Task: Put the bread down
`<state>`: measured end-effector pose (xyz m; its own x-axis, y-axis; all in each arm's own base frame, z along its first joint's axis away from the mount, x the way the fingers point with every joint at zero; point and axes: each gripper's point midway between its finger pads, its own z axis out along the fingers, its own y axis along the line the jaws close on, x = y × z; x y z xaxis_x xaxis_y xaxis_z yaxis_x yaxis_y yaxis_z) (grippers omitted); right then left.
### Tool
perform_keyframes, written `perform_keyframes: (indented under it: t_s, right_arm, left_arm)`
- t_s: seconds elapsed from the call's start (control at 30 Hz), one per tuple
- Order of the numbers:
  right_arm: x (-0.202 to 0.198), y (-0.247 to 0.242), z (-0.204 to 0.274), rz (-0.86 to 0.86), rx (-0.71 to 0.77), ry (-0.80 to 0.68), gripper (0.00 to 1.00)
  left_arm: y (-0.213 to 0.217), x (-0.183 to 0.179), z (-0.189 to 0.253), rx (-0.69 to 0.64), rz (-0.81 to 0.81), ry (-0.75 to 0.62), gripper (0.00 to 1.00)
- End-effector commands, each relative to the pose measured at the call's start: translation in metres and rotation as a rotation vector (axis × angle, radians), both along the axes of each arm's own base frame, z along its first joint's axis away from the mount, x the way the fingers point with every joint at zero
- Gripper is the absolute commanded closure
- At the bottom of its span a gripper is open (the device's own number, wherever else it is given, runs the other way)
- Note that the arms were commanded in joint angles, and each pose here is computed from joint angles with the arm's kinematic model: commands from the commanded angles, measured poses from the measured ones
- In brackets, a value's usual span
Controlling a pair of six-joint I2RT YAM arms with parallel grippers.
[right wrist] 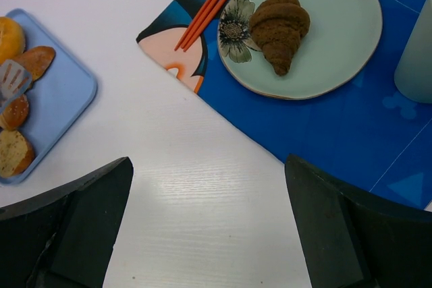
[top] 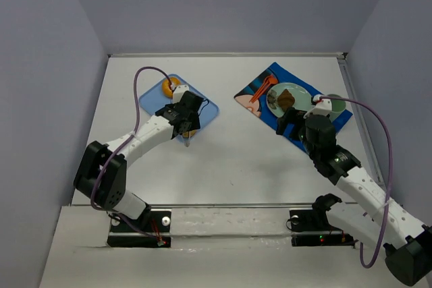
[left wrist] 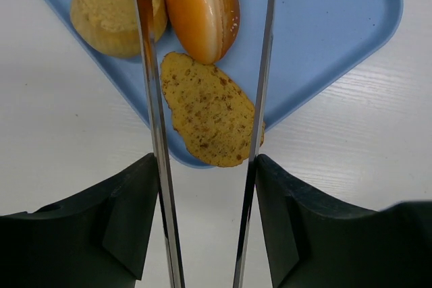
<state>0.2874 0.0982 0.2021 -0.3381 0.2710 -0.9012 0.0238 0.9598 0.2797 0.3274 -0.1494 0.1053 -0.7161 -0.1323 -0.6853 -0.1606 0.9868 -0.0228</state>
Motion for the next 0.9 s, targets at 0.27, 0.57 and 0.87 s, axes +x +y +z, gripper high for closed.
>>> perform_keyframes:
  t_s: [0.27,0.57,0.87]
  right_arm:
    - [0.006,0.003,0.008,-0.005,0.026,-0.038,0.0]
    - [0.005,0.004,0.01,-0.001,0.033,-0.044,0.0]
    - [0.0,-0.002,0.021,-0.024,0.068,-0.087,0.0]
  left_arm:
    - [-0.002,0.004,0.002,0.029,-0.007,0.046,0.53]
    - [-0.015,0.008,0.035,-0.024,-0.035,-0.036,0.73]
    - [-0.123,0.028,0.126,-0.278,-0.408,-0.321,0.69]
